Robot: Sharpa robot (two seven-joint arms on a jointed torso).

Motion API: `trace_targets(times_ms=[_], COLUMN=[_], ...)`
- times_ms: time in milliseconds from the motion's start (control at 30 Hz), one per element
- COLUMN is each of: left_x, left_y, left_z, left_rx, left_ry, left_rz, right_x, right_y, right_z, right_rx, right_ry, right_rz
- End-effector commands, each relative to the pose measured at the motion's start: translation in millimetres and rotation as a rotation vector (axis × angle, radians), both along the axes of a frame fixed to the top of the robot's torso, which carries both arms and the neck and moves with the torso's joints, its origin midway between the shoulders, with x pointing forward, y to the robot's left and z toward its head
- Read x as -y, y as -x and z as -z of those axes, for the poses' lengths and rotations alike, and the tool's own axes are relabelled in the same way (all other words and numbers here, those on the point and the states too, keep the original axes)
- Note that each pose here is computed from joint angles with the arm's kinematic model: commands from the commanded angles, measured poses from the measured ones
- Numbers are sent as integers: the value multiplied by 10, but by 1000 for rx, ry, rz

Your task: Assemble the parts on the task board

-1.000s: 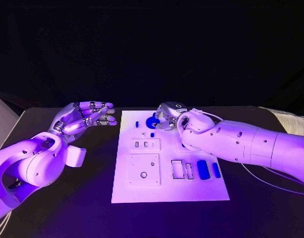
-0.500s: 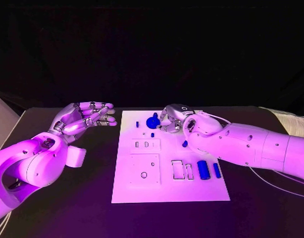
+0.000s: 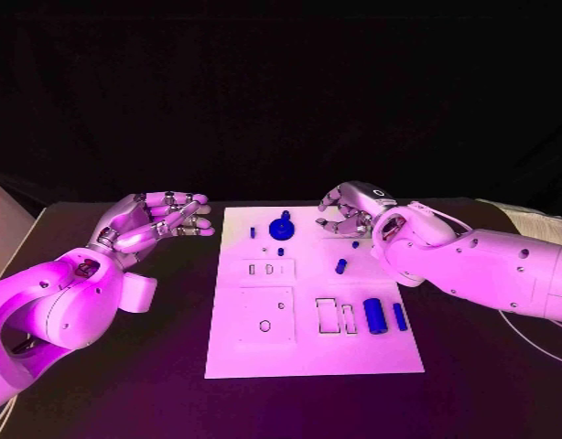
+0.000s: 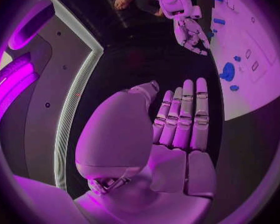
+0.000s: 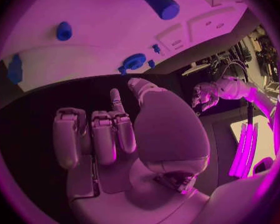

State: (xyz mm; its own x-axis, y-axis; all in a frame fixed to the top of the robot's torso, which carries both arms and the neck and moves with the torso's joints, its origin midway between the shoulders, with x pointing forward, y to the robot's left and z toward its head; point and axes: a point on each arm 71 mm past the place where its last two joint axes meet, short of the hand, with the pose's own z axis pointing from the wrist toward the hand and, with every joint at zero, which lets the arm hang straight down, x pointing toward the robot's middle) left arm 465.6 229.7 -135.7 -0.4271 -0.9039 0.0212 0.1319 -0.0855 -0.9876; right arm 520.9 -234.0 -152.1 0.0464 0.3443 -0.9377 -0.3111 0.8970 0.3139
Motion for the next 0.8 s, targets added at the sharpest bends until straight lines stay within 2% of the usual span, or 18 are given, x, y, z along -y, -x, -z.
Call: trace_targets(times_ms=[33, 167, 367, 600, 800], left_x=[11, 14, 24, 44, 47], left_y=[3, 1, 7, 13, 12], left_z=[-6, 2, 24, 47, 62], left_rx=[8, 7, 3, -3, -6], left_ry=[4, 6, 7, 10, 11], left_rz=[11, 12, 16, 22, 23], right_x=[176, 460, 779, 1099, 1230], right_y=[12, 7, -14, -34, -49], right_z=[-104, -147, -134, -31, 71], right_rx=[10, -8, -42, -86, -130], right_ry=[-144, -159, -110, -17, 17], right_rz=[-43, -37, -38, -14, 8])
